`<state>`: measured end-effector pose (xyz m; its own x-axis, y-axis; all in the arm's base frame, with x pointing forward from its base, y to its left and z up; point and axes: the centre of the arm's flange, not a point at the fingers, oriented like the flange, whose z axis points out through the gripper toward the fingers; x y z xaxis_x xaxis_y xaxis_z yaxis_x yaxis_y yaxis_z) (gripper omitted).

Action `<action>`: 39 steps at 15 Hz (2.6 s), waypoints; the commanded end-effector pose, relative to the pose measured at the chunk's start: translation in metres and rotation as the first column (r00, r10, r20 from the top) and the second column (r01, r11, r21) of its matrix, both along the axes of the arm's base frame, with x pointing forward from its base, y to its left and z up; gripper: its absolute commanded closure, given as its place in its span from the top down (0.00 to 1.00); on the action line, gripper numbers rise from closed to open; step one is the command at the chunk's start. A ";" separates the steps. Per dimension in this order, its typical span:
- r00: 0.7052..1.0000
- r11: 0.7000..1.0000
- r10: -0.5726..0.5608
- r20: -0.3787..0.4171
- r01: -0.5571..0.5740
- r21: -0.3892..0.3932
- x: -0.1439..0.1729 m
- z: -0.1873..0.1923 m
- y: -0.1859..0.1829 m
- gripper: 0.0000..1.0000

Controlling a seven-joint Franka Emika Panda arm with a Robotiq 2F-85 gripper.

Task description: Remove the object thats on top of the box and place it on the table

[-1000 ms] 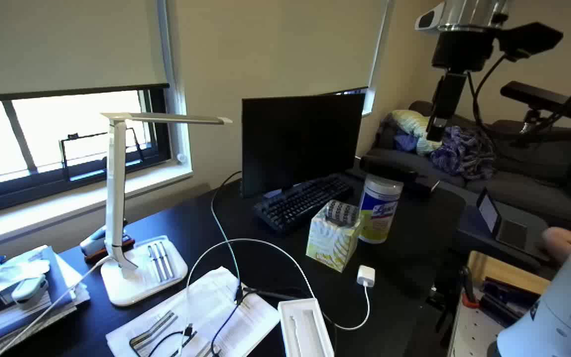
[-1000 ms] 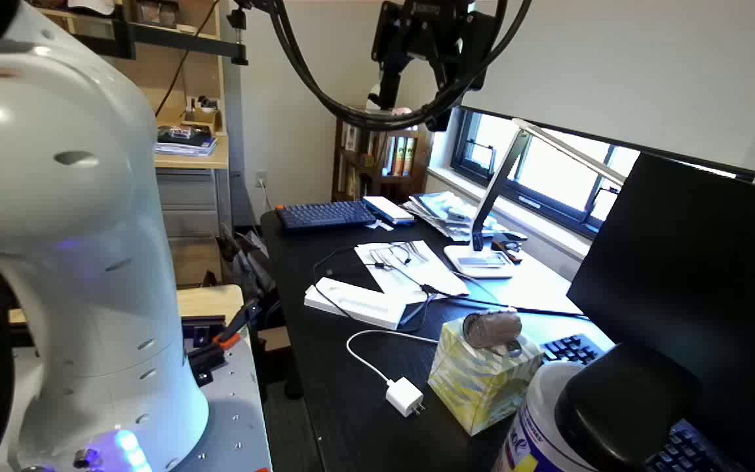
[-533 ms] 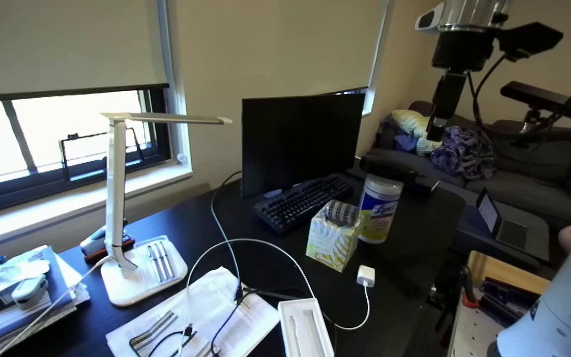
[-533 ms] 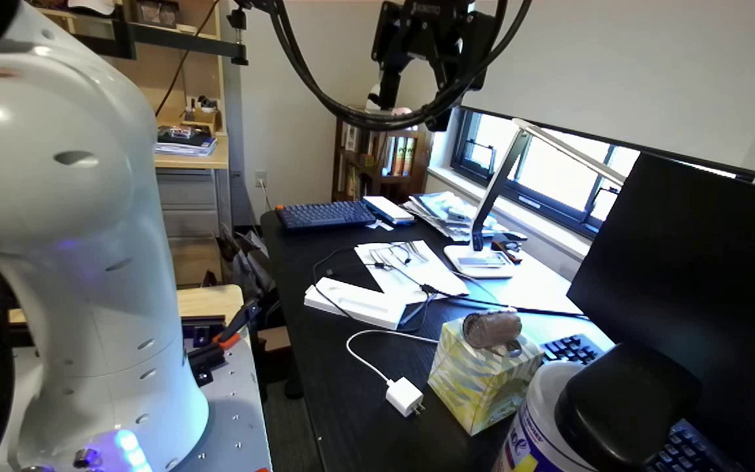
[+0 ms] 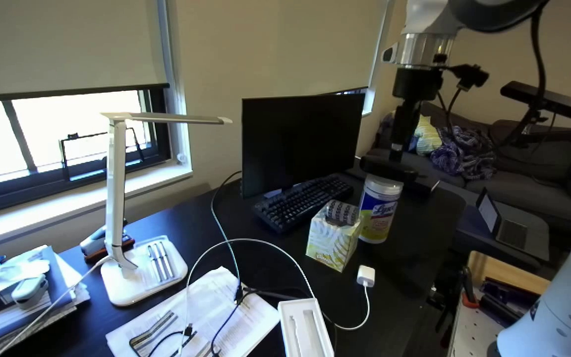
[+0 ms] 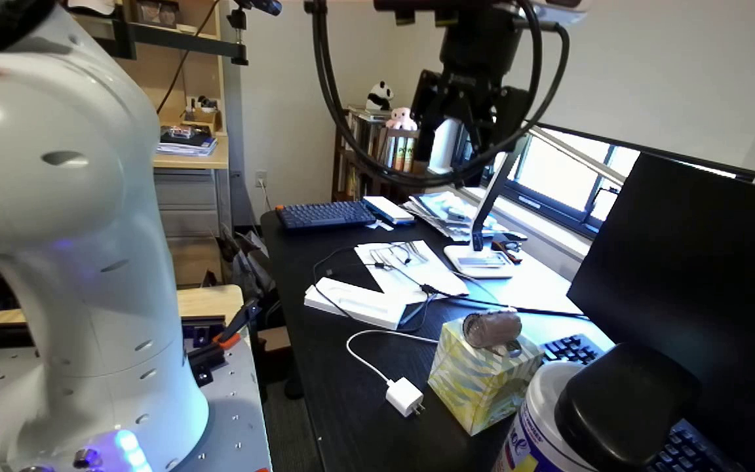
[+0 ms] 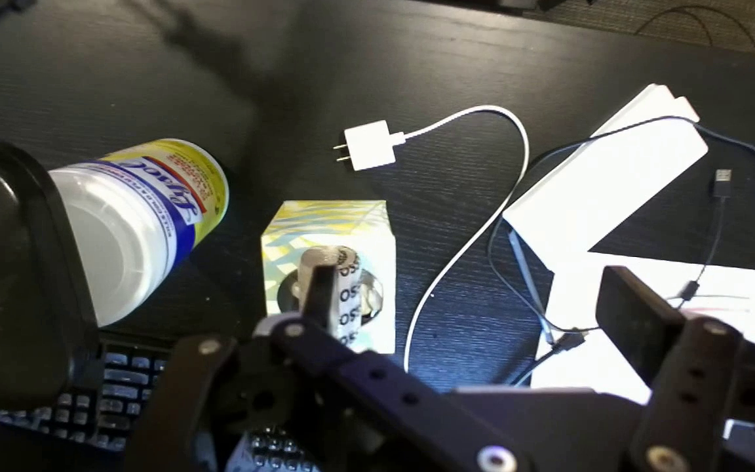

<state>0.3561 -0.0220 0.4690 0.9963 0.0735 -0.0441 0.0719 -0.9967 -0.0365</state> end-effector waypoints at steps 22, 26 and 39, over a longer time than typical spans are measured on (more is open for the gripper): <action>0.990 0.991 0.134 -0.037 -0.134 0.012 0.074 -0.219 -0.109 1.00; 0.986 0.986 0.163 -0.025 -0.162 0.026 0.076 -0.223 -0.108 1.00; 0.968 0.967 0.248 -0.021 -0.247 0.064 0.026 -0.094 -0.051 1.00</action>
